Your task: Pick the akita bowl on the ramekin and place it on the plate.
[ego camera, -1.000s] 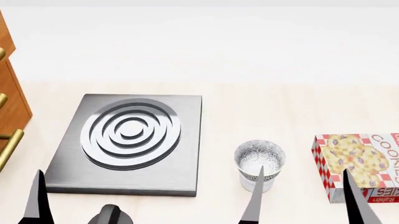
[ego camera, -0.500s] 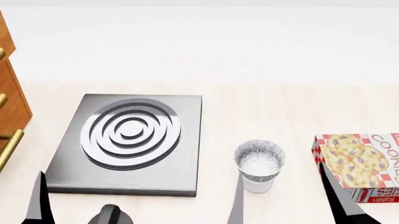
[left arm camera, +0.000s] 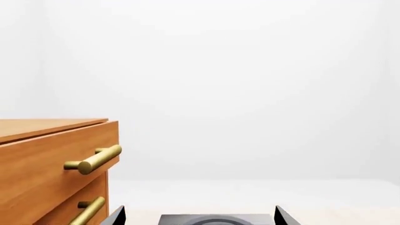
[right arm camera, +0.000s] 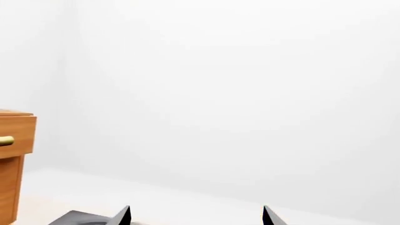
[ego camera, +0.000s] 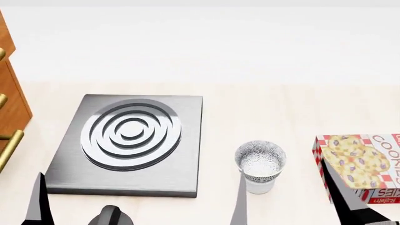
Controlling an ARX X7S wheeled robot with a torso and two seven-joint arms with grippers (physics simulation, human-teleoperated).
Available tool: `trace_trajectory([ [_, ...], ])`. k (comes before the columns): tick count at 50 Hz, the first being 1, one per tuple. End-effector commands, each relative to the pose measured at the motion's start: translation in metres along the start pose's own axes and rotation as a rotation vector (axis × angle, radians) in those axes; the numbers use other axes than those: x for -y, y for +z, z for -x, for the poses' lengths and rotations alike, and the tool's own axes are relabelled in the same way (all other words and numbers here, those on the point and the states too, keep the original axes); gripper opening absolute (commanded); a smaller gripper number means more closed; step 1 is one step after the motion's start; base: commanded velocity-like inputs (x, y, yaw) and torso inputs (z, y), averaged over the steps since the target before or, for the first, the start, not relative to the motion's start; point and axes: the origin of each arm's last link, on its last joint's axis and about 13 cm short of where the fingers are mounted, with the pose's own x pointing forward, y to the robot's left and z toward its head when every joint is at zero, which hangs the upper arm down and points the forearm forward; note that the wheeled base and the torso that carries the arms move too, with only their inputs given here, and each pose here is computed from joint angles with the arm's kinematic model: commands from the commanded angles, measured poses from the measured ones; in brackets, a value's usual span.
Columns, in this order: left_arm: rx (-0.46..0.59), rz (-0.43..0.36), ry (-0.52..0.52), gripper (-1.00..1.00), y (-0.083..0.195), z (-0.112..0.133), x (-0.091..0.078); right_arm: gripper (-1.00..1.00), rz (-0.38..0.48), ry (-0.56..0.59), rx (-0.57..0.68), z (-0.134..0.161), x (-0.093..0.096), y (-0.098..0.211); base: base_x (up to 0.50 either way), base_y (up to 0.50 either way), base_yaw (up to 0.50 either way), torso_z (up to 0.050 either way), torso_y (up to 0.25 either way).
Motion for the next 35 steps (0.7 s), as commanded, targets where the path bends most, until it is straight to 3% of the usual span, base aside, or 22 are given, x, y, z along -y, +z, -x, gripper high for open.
trace_trajectory([
  [1,-0.007,0.004,0.002,1.0,0.0,0.0,0.0,1.0,0.032,0.033,-0.023,-0.006,0.007,0.003,0.0,0.0,0.0,0.0,0.0],
  [10,-0.024,0.006,0.002,1.0,-0.002,-0.002,-0.001,1.0,0.076,0.098,-0.064,-0.017,0.013,0.007,0.0,0.0,0.0,0.0,0.0],
  [19,-0.035,0.006,0.005,1.0,-0.004,-0.001,-0.001,1.0,0.052,0.159,-0.094,-0.029,0.019,0.011,0.0,0.0,0.0,0.0,0.0],
  [23,-0.038,0.008,0.003,1.0,-0.003,-0.001,-0.001,1.0,0.09,0.188,-0.102,-0.033,0.023,0.017,0.0,0.0,0.0,0.0,0.0],
  [35,-0.042,0.007,0.006,1.0,-0.005,-0.002,0.0,1.0,0.118,0.207,-0.125,-0.042,0.028,0.019,0.0,0.0,0.0,0.0,0.0],
])
